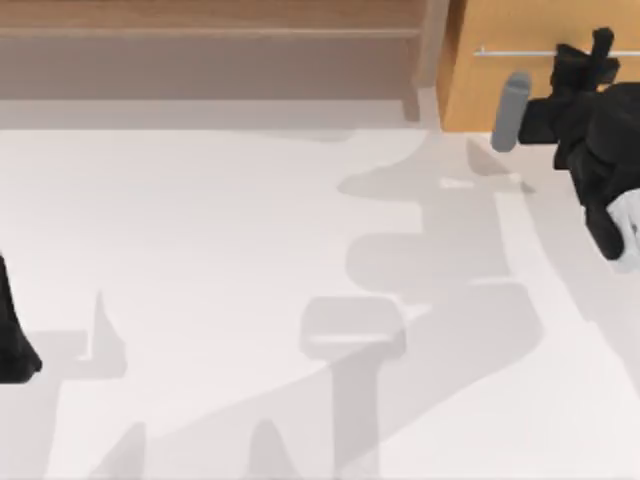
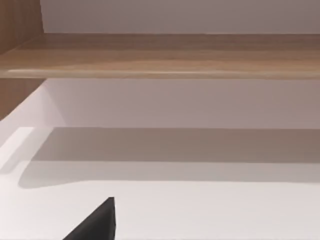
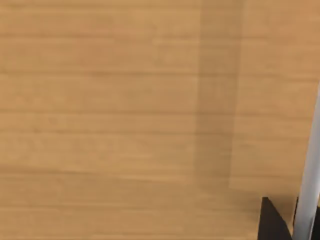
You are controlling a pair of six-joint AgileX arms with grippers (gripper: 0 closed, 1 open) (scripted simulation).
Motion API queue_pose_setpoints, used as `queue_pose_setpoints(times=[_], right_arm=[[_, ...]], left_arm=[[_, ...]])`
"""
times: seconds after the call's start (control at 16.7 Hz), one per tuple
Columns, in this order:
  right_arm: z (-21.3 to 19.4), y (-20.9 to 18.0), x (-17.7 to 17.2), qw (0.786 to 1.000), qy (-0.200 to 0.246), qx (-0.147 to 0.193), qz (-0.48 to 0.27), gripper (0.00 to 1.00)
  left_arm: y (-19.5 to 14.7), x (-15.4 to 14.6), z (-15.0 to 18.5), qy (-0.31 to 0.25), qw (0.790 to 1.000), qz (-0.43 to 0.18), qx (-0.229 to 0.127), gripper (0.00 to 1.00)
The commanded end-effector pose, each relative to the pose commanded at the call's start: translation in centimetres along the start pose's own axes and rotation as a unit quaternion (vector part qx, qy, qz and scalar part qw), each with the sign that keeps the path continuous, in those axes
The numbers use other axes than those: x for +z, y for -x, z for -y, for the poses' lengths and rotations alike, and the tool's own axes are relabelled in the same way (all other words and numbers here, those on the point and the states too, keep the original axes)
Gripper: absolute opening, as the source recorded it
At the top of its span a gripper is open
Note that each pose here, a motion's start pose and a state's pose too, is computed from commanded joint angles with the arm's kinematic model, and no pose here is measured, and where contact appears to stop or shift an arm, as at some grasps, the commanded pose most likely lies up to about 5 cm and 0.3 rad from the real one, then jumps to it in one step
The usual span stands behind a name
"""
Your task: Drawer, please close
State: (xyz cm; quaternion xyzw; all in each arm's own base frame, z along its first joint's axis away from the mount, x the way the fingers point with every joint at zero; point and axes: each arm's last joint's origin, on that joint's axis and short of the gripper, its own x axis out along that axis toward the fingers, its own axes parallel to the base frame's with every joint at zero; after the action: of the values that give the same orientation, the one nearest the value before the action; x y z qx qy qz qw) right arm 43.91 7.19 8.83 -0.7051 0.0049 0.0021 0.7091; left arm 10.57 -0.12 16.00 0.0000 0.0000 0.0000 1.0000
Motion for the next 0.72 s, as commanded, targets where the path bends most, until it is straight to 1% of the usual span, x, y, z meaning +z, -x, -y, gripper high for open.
queue_pose_setpoints(times=[0.54, 0.6, 0.72], right_arm=[[0.00, 0.00, 0.00, 1.000, 0.000, 0.000, 0.000, 0.98], [0.00, 0.00, 0.00, 1.000, 0.000, 0.000, 0.000, 1.00], [0.00, 0.00, 0.00, 1.000, 0.000, 0.000, 0.000, 1.00]], left_arm=[[0.00, 0.00, 0.00, 0.000, 1.000, 0.000, 0.000, 1.00], [0.00, 0.00, 0.00, 0.000, 1.000, 0.000, 0.000, 1.00], [0.00, 0.00, 0.00, 0.000, 1.000, 0.000, 0.000, 1.00]])
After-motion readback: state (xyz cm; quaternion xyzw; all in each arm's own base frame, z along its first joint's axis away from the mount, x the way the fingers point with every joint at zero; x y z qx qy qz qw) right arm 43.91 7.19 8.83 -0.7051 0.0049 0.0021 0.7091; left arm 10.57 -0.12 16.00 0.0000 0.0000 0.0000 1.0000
